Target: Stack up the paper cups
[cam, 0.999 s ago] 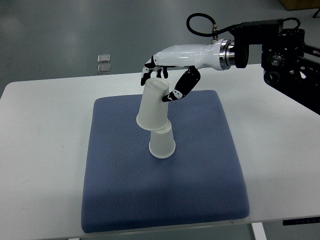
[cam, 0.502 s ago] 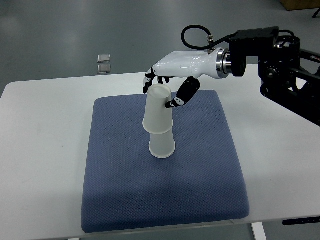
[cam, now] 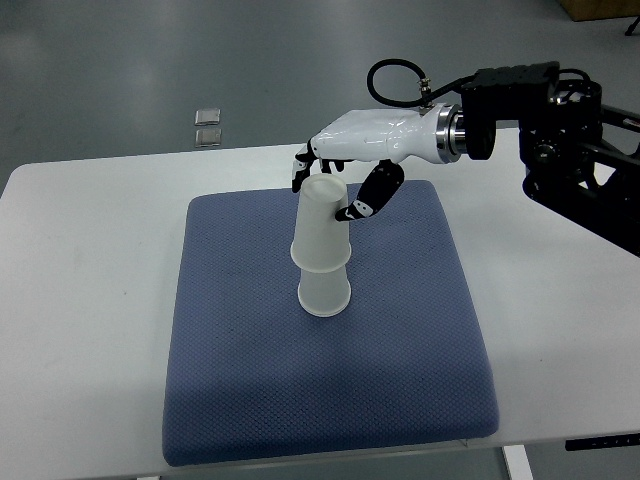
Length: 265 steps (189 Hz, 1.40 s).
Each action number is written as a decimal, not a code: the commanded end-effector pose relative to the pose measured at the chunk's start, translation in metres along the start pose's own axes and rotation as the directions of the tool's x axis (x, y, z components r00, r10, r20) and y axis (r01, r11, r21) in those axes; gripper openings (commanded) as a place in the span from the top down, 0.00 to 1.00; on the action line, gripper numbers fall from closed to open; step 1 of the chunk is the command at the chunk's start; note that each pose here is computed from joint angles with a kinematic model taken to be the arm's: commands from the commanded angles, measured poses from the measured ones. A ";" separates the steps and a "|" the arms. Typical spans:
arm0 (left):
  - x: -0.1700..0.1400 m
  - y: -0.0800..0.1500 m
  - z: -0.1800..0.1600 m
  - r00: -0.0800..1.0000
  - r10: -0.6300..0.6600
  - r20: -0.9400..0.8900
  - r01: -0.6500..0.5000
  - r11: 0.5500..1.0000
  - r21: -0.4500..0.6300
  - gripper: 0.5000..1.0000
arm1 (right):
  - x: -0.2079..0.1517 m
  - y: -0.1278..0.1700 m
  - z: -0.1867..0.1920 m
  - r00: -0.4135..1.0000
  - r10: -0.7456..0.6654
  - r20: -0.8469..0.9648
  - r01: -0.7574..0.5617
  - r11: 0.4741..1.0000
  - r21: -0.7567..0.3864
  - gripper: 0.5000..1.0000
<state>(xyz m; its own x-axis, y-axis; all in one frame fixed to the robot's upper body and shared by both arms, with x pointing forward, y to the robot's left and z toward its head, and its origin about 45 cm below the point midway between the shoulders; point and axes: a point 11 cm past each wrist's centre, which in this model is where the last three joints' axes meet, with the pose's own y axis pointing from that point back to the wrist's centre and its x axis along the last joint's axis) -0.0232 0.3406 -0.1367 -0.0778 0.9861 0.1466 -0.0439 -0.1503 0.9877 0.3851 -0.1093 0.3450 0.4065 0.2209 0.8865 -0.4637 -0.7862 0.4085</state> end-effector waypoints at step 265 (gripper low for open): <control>0.000 0.000 0.000 1.000 0.000 0.001 0.000 1.000 0.000 0.00 | -0.006 0.001 0.034 0.958 0.115 0.263 -0.110 0.993 -0.035 0.24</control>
<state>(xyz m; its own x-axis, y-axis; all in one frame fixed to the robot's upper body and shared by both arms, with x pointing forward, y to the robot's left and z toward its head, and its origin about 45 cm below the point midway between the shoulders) -0.0232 0.3406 -0.1367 -0.0775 0.9861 0.1466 -0.0438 -0.1503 0.9877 0.3910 -0.1194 0.3271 0.5005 0.1261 0.8565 -0.4734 -0.7884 0.3927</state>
